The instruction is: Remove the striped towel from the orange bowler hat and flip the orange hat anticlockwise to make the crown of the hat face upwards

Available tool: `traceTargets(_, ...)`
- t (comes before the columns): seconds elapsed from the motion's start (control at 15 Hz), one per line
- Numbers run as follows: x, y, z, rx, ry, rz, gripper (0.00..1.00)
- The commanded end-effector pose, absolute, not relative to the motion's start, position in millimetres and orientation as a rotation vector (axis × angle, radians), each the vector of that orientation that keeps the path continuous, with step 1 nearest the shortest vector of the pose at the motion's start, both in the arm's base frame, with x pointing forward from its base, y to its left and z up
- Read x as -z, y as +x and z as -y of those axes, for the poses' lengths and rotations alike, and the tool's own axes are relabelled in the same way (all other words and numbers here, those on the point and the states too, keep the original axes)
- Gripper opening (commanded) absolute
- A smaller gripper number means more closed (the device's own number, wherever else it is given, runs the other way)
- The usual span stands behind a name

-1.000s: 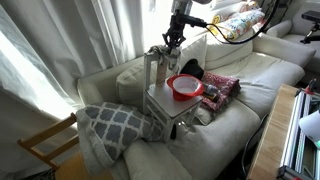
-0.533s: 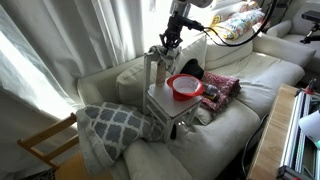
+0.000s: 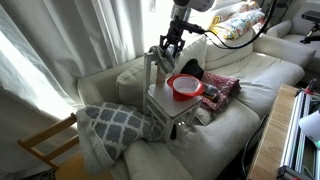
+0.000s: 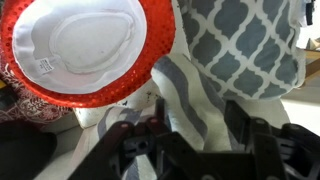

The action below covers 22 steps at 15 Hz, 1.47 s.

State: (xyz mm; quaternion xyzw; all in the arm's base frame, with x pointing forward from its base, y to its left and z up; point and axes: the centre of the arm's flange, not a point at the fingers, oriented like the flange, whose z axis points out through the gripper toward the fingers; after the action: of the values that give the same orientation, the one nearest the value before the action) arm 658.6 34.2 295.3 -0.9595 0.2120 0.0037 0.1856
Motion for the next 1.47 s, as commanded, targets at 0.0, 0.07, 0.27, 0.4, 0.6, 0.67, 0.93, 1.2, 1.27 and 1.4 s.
traceTargets(0.0,-274.7,647.7,-28.6,-0.077,-2.694,-0.638,0.97)
traceTargets(0.07,-272.7,645.9,-26.8,-0.085,-2.688,-0.643,1.0)
traceTargets(0.27,-274.0,638.4,-21.3,-0.094,-2.675,-0.648,1.0)
traceTargets(0.4,-278.5,632.0,-7.5,-0.103,-2.691,-0.651,1.0)
traceTargets(0.6,-276.4,615.8,28.3,-0.184,-2.705,-0.614,1.0)
traceTargets(0.67,-274.6,607.2,43.7,-0.239,-2.691,-0.552,1.0)
traceTargets(0.93,-257.5,572.9,98.8,-0.345,-2.639,-0.325,1.0)
traceTargets(1.2,-221.3,539.6,137.5,-0.391,-2.534,-0.12,1.0)
traceTargets(1.27,-211.5,533.5,143.0,-0.365,-2.499,-0.081,1.0)
traceTargets(1.4,-192.8,526.2,150.1,-0.294,-2.439,-0.026,1.0)
